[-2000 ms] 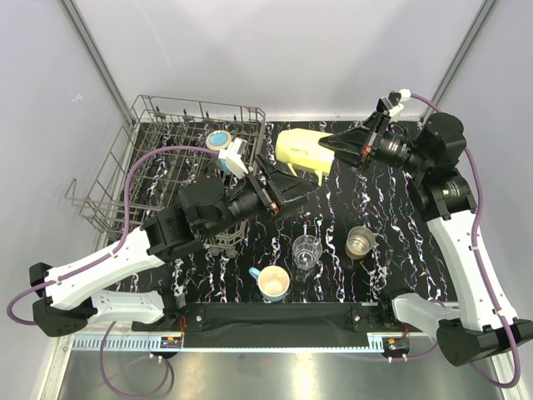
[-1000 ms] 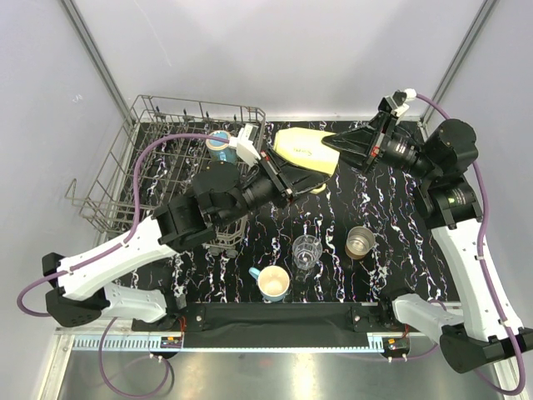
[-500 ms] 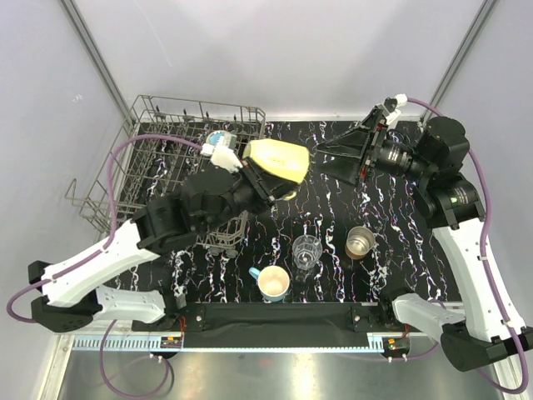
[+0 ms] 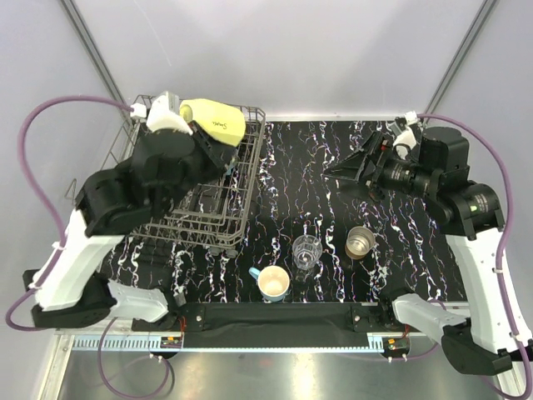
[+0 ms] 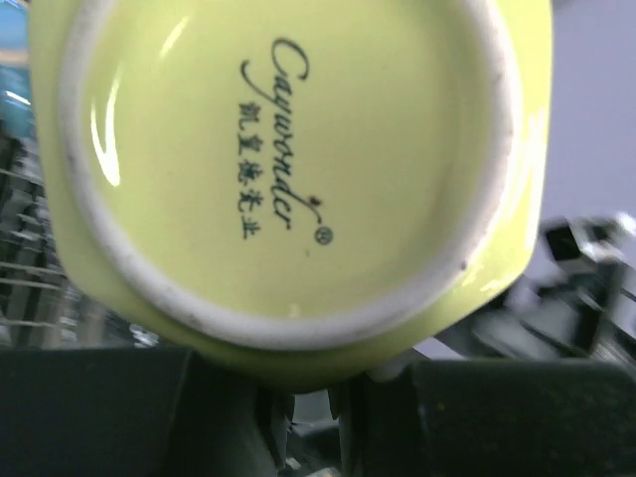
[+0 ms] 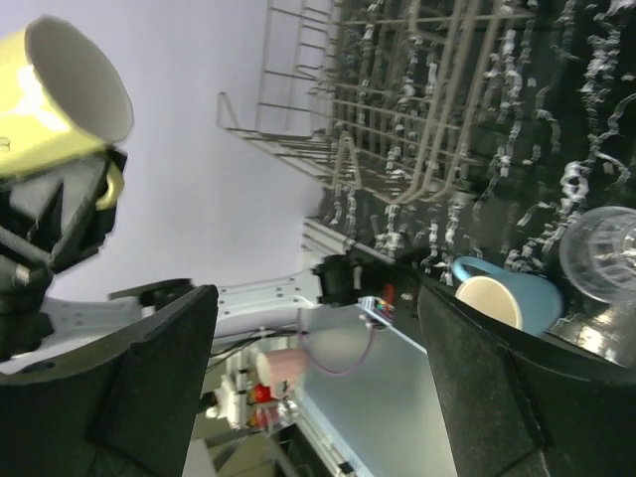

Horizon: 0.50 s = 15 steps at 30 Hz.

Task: Load the cups into the dish rack

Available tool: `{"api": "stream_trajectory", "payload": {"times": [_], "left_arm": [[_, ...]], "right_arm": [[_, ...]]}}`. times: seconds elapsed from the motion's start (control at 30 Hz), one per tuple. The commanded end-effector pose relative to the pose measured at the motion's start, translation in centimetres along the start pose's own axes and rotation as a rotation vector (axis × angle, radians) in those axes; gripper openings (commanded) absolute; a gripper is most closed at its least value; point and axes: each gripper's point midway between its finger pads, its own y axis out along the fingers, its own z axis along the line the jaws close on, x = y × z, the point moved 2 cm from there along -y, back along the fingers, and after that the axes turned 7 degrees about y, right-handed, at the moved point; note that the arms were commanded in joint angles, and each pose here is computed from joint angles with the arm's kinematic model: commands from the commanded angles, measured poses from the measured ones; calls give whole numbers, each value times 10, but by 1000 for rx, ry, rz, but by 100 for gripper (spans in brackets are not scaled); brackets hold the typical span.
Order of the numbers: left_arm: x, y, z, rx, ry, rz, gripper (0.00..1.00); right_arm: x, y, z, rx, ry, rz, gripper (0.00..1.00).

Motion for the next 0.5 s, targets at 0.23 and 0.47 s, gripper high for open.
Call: {"api": "stream_trajectory", "payload": {"times": [0.23,0.47], "left_arm": [[26,66,116,412,243,-39,0],[22,94,169,612,261,8,0]], "right_arm": [[32,-50,-18,-330,-376,-184,90],[40,-57,-35,-419,-485,-210,90]]}}
